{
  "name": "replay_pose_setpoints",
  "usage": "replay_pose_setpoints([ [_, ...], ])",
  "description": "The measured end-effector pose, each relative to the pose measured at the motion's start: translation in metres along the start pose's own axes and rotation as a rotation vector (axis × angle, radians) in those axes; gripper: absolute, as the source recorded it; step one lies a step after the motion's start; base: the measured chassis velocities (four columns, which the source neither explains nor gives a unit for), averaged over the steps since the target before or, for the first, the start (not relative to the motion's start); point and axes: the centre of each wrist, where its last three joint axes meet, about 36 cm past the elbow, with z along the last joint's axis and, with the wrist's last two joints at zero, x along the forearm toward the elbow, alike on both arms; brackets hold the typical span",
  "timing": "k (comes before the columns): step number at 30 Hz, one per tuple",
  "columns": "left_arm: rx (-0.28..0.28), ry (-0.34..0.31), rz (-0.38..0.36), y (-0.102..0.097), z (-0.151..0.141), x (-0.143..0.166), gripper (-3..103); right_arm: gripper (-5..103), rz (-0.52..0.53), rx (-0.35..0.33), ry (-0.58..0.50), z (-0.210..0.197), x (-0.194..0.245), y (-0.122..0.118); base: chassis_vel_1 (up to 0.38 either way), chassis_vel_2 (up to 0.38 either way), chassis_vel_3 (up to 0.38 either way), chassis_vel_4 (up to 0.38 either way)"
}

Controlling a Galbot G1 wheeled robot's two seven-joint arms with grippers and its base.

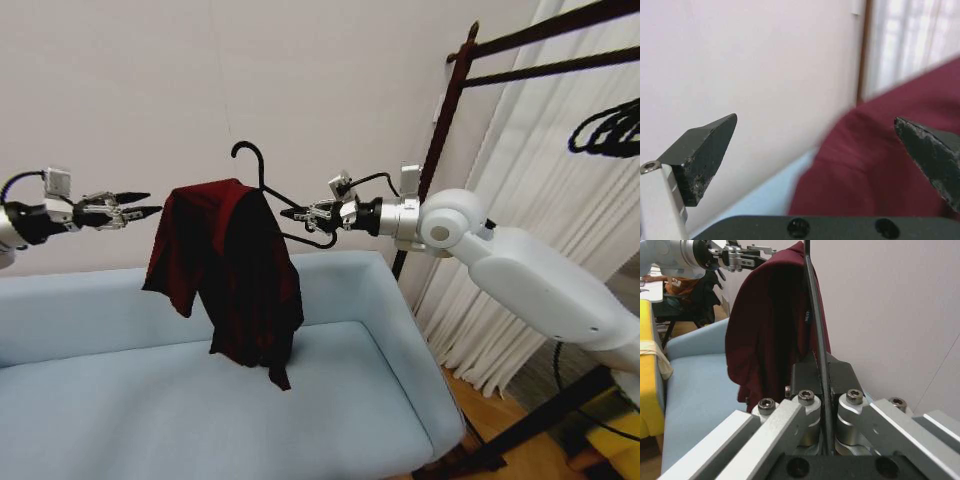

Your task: Pick up the clothes from the sofa and hang them on the clothes hanger.

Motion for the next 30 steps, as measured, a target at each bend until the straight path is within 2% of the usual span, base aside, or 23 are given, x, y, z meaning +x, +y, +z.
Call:
replay_pose_setpoints([
  [2,0.019,-0.049,-0.053,-0.016,-0.018,-0.005,100,2,0.004,0.008,-0.003,-0.004,-0.005,0.002,0.000,0.000,0.000,0.000],
  [4,0.021,-0.059,-0.054,-0.023,-0.029,-0.005,100,2,0.006,0.009,-0.005,-0.006,-0.007,0.002,0.000,0.000,0.000,0.000],
  [6,-0.009,-0.044,-0.040,-0.040,-0.049,-0.007,100,2,0.017,0.006,-0.012,-0.007,-0.011,0.001,0.000,0.000,0.000,0.000],
  [7,-0.037,-0.025,-0.027,-0.046,-0.047,-0.010,100,2,0.020,0.003,-0.017,-0.007,-0.013,0.002,0.000,0.000,0.000,0.000],
  [8,-0.060,-0.009,-0.006,-0.048,-0.040,-0.014,100,2,0.022,0.001,-0.020,-0.006,-0.013,0.003,0.000,0.000,0.000,0.000],
  [9,-0.060,-0.009,-0.006,-0.048,-0.040,-0.014,100,2,0.022,0.001,-0.020,-0.006,-0.013,0.003,0.000,0.000,0.000,0.000],
  [11,-0.070,-0.011,0.044,-0.051,-0.016,-0.021,100,2,0.027,0.005,-0.018,-0.005,-0.010,0.006,0.000,0.000,0.000,0.000],
  [15,-0.033,-0.055,0.064,-0.058,0.009,-0.030,100,2,0.050,0.011,-0.010,-0.005,0.002,0.006,0.000,0.000,0.000,0.000],
  [16,-0.007,-0.083,0.087,-0.068,0.028,-0.038,100,2,0.070,0.009,-0.005,-0.004,0.011,0.006,0.000,0.000,0.000,0.000],
  [17,-0.007,-0.083,0.087,-0.068,0.028,-0.038,100,2,0.070,0.009,-0.005,-0.004,0.011,0.006,0.000,0.000,0.000,0.000],
  [19,0.002,-0.091,0.108,-0.074,0.051,-0.047,100,2,0.091,0.009,0.008,-0.003,0.024,0.007,0.000,0.000,0.000,0.000],
  [20,0.011,-0.068,0.167,-0.060,0.067,-0.049,100,2,0.097,0.008,0.016,-0.003,0.032,0.007,0.000,0.000,0.000,0.000],
  [22,0.022,-0.043,0.195,-0.038,0.068,-0.041,100,2,0.084,0.008,0.014,-0.004,0.030,0.007,0.000,0.000,0.000,0.000],
  [23,0.022,-0.043,0.195,-0.038,0.068,-0.041,100,2,0.084,0.008,0.014,-0.004,0.030,0.007,0.000,0.000,0.000,0.000],
  [26,0.030,-0.006,0.241,-0.012,0.061,-0.026,100,2,0.046,0.005,0.004,-0.004,0.017,0.006,0.000,0.000,0.000,0.000],
  [30,0.020,0.003,0.258,-0.005,0.053,-0.019,100,2,0.017,0.012,0.000,-0.004,0.009,0.007,0.000,0.000,0.000,0.000],
])
